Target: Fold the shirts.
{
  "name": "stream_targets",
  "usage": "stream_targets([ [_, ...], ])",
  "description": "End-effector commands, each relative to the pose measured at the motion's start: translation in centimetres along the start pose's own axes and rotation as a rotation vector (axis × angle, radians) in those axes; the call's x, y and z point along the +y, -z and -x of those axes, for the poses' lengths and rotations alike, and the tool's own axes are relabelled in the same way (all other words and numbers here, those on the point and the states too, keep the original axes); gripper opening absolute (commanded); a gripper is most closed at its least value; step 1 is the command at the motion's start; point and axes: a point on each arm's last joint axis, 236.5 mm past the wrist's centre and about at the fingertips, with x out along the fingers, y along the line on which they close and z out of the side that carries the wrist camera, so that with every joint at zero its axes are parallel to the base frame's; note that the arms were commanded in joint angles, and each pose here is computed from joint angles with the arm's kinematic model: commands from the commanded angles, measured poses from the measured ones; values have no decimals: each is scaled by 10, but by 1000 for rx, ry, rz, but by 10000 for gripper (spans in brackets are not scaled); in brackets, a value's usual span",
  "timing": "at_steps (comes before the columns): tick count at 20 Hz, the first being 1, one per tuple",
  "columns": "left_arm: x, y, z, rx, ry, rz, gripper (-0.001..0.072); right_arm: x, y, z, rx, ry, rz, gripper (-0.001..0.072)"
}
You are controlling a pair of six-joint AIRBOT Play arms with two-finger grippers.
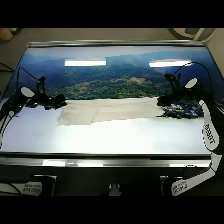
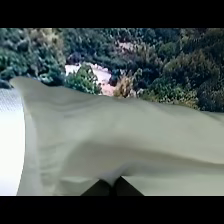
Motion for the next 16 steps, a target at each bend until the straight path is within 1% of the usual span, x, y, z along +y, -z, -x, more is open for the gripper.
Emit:
stream_targets([
  [1, -2, 7, -16, 62, 32, 40, 191, 4, 9, -10, 45, -40, -26, 198],
  [2, -4, 3, -10, 60, 40, 23, 381, 4, 8, -2, 45, -47, -20, 417],
  [3, -9, -3, 1, 53, 52, -9, 396, 2, 6, 8, 40, -50, -8, 568],
  [4, -14, -10, 12, 37, 61, -25, 397, -4, 5, 19, 33, -48, -2, 638],
  [6, -28, -26, 38, -8, 81, -57, 396, -21, 7, 31, -5, -60, -76, 654],
  [8, -50, -37, 61, -67, 102, -111, 396, -27, 8, 29, -39, -136, -207, 654],
  [9, -63, -38, 71, -89, 112, -148, 396, -22, 12, 24, -26, -187, -243, 654],
  [11, -86, -34, 80, -110, 132, -197, 396, -9, 24, 7, 37, -258, -278, 670],
  [13, -109, -28, 79, -119, 151, -242, 395, 3, 28, -10, 83, -281, -285, 670],
  [14, -120, -23, 75, -117, 160, -263, 395, 7, 26, -17, 89, -278, -292, 662],
  [15, -130, -19, 71, -117, 169, -283, 396, 9, 21, -22, 82, -267, -291, 483],
  [16, -139, -16, 68, -121, 177, -301, 396, 13, 15, -23, 66, -265, -297, 191],
])
